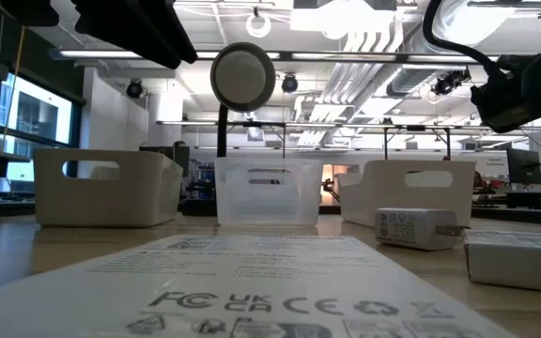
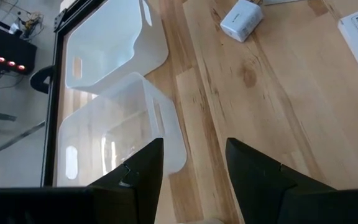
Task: Pick and place items into bin
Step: Put the pink charger adapter into the transparent bin
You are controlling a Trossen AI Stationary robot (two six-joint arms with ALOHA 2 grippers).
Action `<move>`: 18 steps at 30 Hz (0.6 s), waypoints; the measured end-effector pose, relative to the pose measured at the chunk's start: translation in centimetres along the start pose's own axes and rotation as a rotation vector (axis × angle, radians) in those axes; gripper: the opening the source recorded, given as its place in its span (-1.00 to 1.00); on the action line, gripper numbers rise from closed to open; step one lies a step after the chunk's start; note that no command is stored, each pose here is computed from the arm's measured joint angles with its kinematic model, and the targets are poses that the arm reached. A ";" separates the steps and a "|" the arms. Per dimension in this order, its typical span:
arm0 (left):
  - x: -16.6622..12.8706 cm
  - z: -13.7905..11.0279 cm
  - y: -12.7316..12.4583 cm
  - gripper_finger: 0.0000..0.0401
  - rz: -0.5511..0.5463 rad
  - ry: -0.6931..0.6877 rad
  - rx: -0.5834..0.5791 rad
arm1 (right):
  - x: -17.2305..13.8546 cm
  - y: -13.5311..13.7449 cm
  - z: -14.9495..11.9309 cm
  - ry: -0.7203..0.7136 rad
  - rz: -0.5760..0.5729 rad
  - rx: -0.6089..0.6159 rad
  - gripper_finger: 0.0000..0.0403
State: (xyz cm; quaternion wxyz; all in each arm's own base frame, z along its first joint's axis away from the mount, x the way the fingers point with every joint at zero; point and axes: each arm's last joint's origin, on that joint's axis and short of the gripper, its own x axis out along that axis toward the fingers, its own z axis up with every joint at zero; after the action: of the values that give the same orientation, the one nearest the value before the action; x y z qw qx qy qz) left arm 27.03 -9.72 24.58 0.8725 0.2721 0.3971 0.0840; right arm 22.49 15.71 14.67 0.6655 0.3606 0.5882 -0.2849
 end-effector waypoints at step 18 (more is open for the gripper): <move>0.0 0.0 0.1 -0.20 0.020 0.002 -0.001 | 0.0 -0.1 -0.1 0.036 -0.009 -0.019 -0.18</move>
State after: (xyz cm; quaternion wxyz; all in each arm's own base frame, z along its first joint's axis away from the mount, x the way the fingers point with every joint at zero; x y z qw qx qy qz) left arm 27.03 -9.67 24.60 0.8712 0.2757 0.3954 0.0931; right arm 22.35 15.74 14.66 0.6570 0.3565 0.6044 -0.2758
